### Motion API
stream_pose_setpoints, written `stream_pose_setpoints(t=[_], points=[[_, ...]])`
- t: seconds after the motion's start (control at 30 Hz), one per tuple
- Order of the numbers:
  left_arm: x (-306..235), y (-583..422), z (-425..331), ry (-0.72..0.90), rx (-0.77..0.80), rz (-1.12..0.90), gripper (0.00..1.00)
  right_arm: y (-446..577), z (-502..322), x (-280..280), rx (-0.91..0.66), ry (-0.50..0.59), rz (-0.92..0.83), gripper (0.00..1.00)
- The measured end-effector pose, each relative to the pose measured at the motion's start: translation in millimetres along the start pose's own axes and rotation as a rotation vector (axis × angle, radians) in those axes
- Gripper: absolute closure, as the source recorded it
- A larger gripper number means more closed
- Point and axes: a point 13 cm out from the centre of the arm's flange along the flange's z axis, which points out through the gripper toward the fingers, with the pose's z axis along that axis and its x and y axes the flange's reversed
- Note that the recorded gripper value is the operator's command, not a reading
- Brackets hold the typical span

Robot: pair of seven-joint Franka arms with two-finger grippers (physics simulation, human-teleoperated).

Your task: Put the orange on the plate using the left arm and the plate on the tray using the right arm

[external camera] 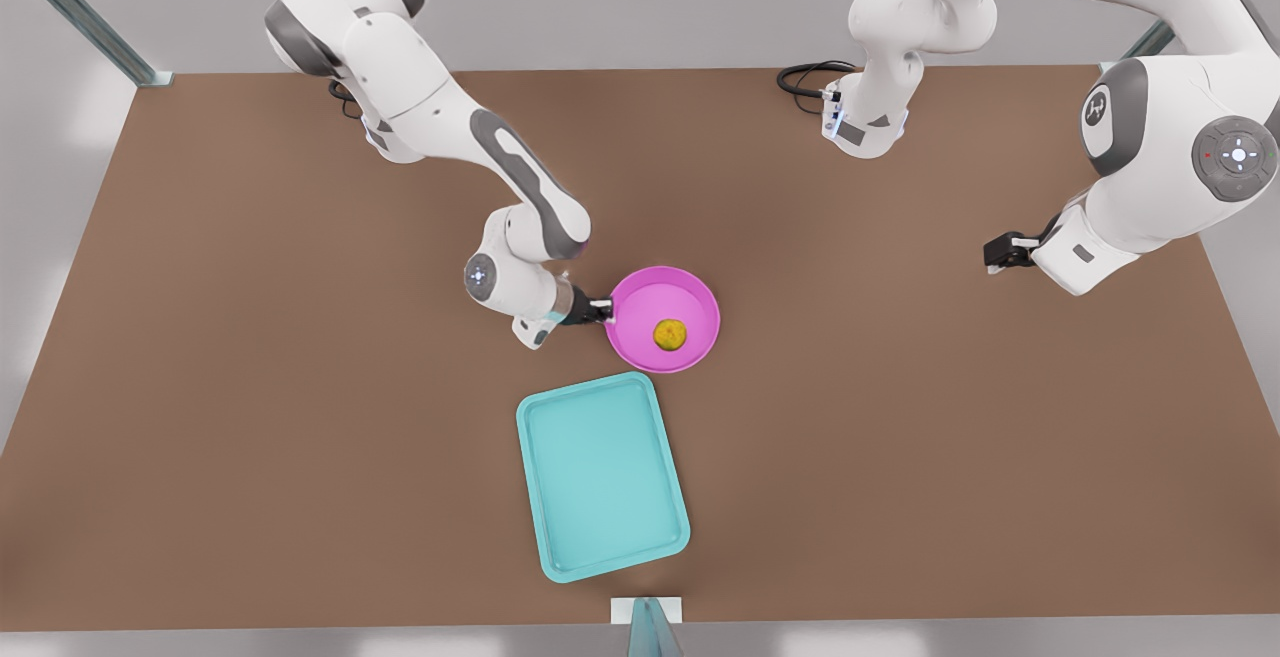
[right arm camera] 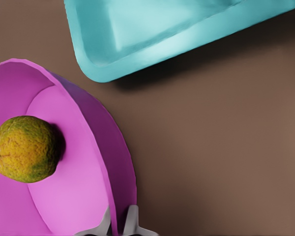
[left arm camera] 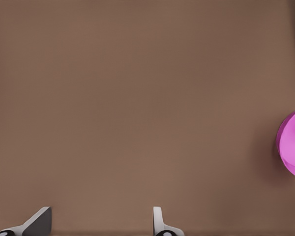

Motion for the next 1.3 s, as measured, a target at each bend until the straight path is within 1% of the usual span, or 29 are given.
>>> stream_pose_setpoints(t=[0.2,0.37,0.6,0.73,0.77,0.8,0.97,1.1,1.13,1.17,1.23,1.3], points=[[0.4,0.0,0.2,0.002,0.001,0.004,0.00,-4.4,-64.0,-76.2,-0.100,-0.087,0.080,0.79],[0.6,0.0,0.1,0.002,0.001,0.007,0.00,-28.9,-101.0,-126.1,-0.161,-0.137,0.153,0.79],[4.0,0.9,-13.8,-0.014,-0.001,0.009,0.00,-52.7,-115.2,-193.6,-0.226,-0.191,0.192,0.79],[7.6,2.6,-25.7,-0.022,0.000,0.006,0.00,-59.8,-112.7,-207.8,-0.237,-0.191,0.186,0.79],[8.4,2.9,-26.1,-0.020,0.000,0.006,0.00,-60.0,-111.8,-207.8,-0.237,-0.188,0.184,0.52],[9.7,3.2,-27.1,-0.020,0.001,0.005,0.00,-60.2,-110.8,-207.1,-0.236,-0.184,0.183,0.00],[22.5,-1.4,-50.0,-0.047,0.024,0.011,0.00,-54.2,-103.5,-200.6,-0.237,-0.165,0.178,0.00],[16.5,-7.6,-49.4,-0.040,0.048,0.016,0.00,-54.5,-115.8,-197.6,-0.234,-0.152,0.172,0.00],[14.2,-10.4,-50.6,-0.043,0.057,0.019,0.00,-67.2,-136.7,-198.0,-0.194,-0.146,0.147,0.00],[11.1,-12.5,-56.2,-0.056,0.063,0.021,0.00,-90.1,-167.2,-199.6,-0.114,-0.131,0.093,0.00],[2.2,-12.3,-54.7,-0.055,0.067,0.017,0.00,-127.2,-261.9,-211.3,0.094,-0.093,-0.067,0.00],[1.5,2.6,-51.6,-0.045,0.072,-0.012,0.00,-136.2,-351.6,-210.7,0.335,-0.049,-0.201,0.00]])
